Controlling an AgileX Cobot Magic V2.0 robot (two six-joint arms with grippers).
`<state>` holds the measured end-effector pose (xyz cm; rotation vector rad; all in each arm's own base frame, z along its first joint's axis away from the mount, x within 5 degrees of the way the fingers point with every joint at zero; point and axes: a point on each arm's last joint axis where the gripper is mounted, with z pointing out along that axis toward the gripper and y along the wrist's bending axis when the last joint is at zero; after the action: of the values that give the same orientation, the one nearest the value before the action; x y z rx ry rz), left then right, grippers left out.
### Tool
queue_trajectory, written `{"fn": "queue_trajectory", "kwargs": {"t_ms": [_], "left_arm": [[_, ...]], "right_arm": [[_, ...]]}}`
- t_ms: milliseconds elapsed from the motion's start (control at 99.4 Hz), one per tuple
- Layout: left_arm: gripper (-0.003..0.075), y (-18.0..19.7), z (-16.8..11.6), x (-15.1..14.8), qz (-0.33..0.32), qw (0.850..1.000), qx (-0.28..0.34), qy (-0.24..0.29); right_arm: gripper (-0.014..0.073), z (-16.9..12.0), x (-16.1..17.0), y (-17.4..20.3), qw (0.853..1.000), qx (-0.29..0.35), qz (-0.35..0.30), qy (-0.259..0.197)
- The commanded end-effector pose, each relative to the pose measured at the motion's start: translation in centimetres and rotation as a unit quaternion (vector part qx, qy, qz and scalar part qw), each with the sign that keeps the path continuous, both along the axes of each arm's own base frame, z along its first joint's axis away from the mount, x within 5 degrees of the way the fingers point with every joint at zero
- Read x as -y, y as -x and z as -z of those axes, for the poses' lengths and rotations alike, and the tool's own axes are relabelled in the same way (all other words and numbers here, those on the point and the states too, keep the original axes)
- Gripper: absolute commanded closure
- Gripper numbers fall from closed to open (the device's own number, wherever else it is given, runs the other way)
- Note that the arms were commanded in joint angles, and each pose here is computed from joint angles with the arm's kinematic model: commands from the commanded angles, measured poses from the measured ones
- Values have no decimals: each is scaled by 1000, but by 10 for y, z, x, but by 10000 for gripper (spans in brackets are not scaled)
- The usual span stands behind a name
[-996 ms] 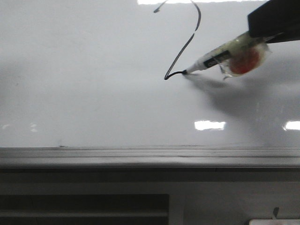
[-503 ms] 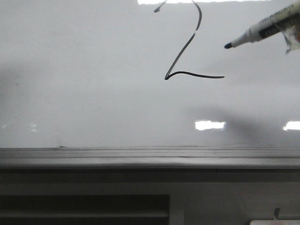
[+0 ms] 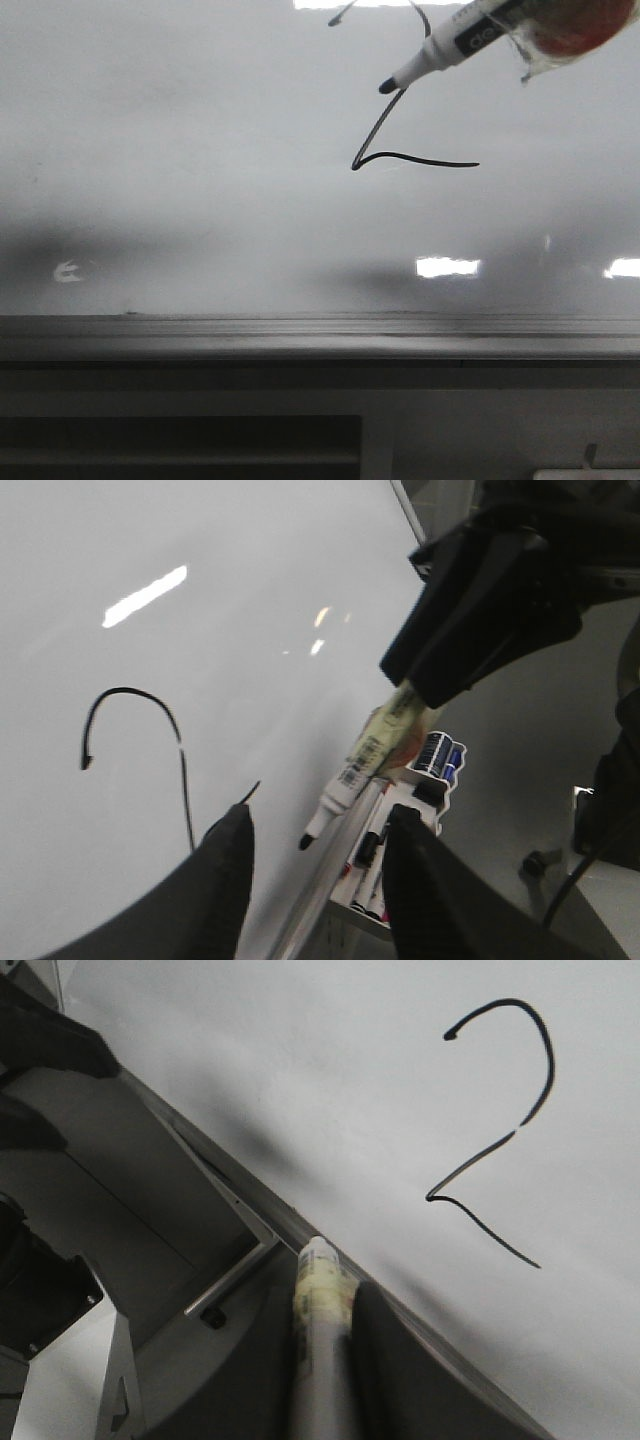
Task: Write number 2 on whiteboard
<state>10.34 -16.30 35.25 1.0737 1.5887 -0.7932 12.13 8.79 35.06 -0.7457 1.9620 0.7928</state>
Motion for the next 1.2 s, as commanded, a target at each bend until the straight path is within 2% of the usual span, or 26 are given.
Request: {"fn": "queue_trajectory", "kwargs": {"t_ms": [0,151,433,855,956,1026,1147,1188], "left_arm": [[381,-2,-12,13,8,1000,3,19],[384,-7,-11,35,31,1000,1,2],[384,-12,-2,64,62,997,9,-33],[390,-22,6,79,67,996,18,-54],[453,-22,7,79,67,996,21,-56],[538,-22,7,79,67,996,21,-56],[728,-22,7,79,67,996,22,-56],[739,-22,7,79,68,996,23,-56]], "right_arm": [[641,-20,-5,-4,999,25,-25,-20],[641,-23,-9,-8,998,13,-59,-11],[641,-24,-10,-7,997,22,-72,-8],[641,-24,-11,-5,996,16,-85,-7],[641,-24,-11,-5,996,16,-85,-8],[642,-24,-11,-4,996,15,-86,-10],[640,-24,-12,-4,996,15,-86,-11],[638,-24,-12,-4,996,15,-86,-11]]}}
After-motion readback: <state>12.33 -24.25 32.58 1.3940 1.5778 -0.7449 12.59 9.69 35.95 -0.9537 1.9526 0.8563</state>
